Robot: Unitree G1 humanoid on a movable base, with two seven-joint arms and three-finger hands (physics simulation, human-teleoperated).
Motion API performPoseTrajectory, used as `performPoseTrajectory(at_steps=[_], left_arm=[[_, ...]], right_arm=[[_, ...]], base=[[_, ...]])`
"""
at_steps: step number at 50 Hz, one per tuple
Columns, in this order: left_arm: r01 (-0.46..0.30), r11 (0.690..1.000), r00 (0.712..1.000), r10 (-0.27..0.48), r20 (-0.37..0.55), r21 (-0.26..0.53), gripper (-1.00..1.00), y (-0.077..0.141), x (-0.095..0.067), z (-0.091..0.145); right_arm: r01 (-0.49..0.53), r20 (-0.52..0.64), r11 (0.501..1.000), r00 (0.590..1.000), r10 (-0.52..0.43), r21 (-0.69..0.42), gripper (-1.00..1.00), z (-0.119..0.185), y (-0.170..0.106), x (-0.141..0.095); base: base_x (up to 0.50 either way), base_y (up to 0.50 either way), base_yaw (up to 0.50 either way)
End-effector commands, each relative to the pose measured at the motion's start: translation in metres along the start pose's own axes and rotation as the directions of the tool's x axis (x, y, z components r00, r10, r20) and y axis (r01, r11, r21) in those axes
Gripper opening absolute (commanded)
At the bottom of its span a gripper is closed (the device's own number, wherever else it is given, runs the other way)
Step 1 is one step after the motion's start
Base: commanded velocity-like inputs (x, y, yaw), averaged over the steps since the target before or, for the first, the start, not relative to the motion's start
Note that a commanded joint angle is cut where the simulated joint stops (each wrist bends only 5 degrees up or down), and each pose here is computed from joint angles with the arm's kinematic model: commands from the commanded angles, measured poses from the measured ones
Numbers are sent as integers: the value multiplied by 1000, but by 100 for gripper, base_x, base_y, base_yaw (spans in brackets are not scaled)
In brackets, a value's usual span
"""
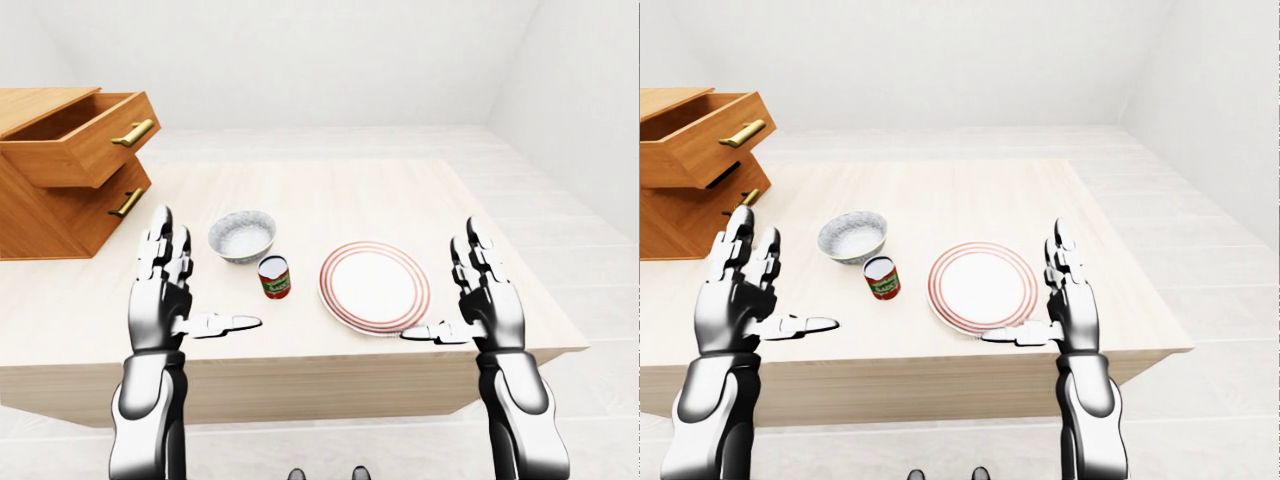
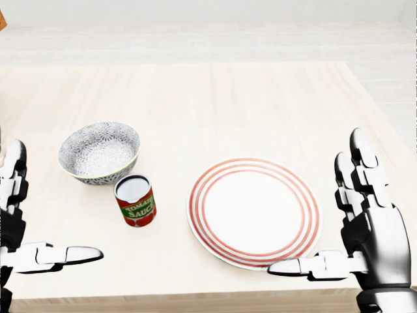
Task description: Put the bowl on the plate.
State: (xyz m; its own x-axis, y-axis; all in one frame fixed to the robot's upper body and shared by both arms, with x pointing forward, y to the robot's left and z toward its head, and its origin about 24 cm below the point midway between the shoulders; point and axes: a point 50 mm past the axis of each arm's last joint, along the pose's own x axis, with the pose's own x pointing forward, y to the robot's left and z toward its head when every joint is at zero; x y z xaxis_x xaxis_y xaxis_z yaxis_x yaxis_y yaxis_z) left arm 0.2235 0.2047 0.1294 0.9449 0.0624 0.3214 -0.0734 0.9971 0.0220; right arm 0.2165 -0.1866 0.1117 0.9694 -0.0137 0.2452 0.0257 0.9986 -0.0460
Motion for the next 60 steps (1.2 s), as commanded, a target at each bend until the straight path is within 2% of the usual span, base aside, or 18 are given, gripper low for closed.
performPoseTrajectory(at_steps=[1,12,19,30,36,60], left_arm=[[-39,996,977,21,211,81,100,26,-13,54],[-94,988,959,57,276,125,100,47,-15,71],[-125,985,963,90,256,122,100,57,-11,65],[-131,984,963,98,252,120,100,61,-12,65],[-160,980,959,126,253,122,100,64,-11,64],[-158,979,966,126,226,129,100,64,-10,59]], right_arm=[[38,104,999,994,-35,-24,100,27,-15,-10],[72,237,995,970,-55,-65,100,61,-29,-26],[69,236,994,971,-48,-81,100,63,-27,-30],[56,203,993,979,-34,-102,100,57,-24,-29],[44,211,993,977,-21,-105,100,59,-23,-30],[38,200,994,980,-17,-101,100,56,-23,-28]], base=[[0,-22,0],[0,-24,0],[0,-41,0],[3,-1,0],[41,0,0],[31,0,0]])
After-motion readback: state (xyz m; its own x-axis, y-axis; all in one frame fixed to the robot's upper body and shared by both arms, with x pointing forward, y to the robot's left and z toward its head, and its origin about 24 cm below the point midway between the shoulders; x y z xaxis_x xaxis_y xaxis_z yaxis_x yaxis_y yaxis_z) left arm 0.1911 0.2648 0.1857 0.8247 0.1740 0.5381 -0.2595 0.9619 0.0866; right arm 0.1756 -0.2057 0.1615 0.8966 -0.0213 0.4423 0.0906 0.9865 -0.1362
